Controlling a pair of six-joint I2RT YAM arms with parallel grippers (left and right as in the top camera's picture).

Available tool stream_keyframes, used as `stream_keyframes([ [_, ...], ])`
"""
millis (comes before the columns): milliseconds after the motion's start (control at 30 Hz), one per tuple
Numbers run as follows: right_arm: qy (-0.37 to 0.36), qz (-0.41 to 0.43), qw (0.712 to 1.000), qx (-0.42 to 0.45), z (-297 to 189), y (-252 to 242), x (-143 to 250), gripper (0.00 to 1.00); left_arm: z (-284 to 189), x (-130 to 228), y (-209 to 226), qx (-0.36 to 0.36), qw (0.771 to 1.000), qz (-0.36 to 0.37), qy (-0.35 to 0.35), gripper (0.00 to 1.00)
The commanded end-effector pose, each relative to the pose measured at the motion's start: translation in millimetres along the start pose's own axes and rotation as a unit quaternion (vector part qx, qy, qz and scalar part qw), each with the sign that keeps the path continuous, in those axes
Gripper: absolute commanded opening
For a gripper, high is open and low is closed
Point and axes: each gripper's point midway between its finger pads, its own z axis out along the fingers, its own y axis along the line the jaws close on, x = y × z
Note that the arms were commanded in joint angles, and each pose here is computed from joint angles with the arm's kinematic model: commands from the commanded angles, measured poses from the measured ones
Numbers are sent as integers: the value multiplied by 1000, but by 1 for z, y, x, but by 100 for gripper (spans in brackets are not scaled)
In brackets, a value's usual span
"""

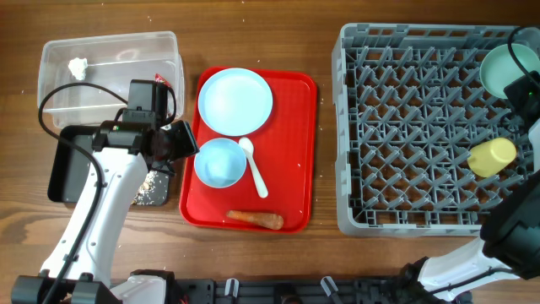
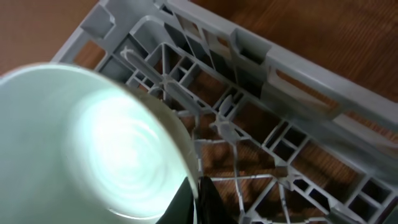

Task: Sort waste into correct bins and load items into the dishwasher rack
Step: 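Carry the mint-green cup with the right gripper into the rack's far corner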

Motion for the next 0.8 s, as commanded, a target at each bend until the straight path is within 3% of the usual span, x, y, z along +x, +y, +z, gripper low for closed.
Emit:
stream_keyframes([
  [0, -94, -27, 995, 7, -52, 7, -53, 4, -3, -1, -1, 8, 1000, -5, -3, 60],
  [133, -178, -62, 975, 113, -102, -13, -88, 4, -3, -1, -1, 8, 1000, -5, -3, 60],
  [233, -223, -92, 924, 297, -133, -41, -94, 4, -3, -1, -1, 8, 1000, -5, -3, 60],
  [300, -231, -116, 895, 362, -136, -41, -90, 4, -4, 0, -3, 11, 1000, -5, -2, 61],
  [600, -168, -259, 869, 388, -63, 22, -14, 4, -4, 1, -5, 18, 1000, -5, 2, 60],
  [767, -152, -310, 857, 383, -50, 49, 21, 4, -4, 1, -5, 18, 1000, -5, 2, 60],
])
